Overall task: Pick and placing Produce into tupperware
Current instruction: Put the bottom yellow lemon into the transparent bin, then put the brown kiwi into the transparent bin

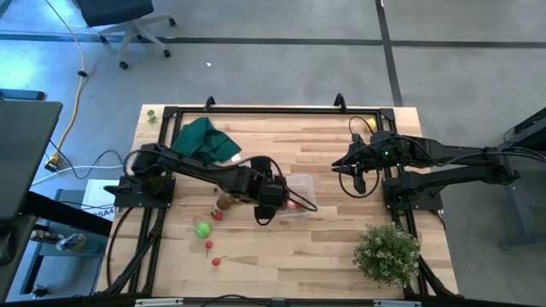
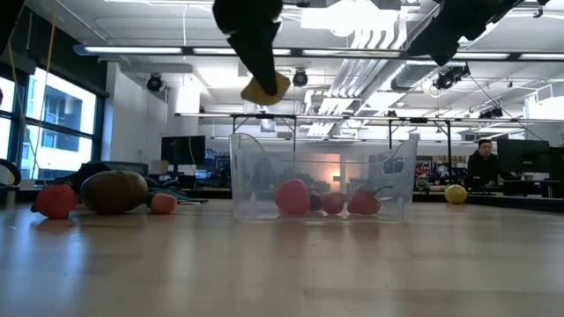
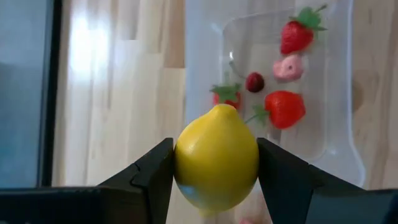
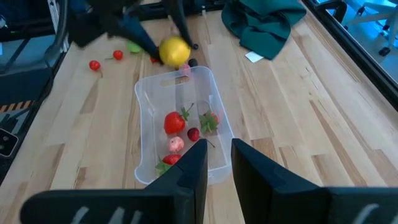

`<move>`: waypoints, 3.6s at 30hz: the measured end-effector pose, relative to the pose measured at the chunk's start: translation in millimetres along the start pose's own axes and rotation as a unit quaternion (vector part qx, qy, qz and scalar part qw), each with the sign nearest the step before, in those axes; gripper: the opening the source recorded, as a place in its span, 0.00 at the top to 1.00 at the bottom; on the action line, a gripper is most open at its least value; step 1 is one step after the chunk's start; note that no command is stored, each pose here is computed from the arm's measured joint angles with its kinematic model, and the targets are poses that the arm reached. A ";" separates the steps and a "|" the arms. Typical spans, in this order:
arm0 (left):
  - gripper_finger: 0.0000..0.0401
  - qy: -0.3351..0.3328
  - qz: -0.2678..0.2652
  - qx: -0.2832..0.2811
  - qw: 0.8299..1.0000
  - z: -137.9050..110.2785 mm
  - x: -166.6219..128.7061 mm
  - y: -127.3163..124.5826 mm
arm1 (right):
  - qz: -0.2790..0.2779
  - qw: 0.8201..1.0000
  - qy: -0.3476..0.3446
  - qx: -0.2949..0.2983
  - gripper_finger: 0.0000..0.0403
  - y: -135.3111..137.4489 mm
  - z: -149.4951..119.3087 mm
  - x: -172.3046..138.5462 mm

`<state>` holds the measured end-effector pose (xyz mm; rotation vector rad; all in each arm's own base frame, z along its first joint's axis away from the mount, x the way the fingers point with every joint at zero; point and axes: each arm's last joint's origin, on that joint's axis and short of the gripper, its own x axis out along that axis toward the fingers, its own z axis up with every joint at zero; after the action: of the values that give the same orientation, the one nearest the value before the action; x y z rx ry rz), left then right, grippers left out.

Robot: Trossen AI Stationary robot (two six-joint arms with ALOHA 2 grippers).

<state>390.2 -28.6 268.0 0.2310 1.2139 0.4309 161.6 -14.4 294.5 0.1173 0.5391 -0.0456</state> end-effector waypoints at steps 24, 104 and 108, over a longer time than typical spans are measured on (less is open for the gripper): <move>0.53 0.049 -0.024 0.016 0.998 34.5 56.5 -47.1 | -0.001 1.000 0.012 0.001 0.85 -0.3 -1.7 2.1; 0.38 0.119 -0.093 -0.064 0.987 47.3 -10.6 14.7 | -0.001 1.000 0.016 0.001 0.85 -0.3 -2.4 2.0; 0.38 0.089 -0.086 -0.098 0.988 45.5 -31.3 36.1 | -0.001 1.000 0.015 0.001 0.85 -0.3 -2.3 2.0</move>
<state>417.0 -7.4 324.5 -0.0819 1.3445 0.4235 162.1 -14.4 291.6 0.1198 0.5689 -0.0466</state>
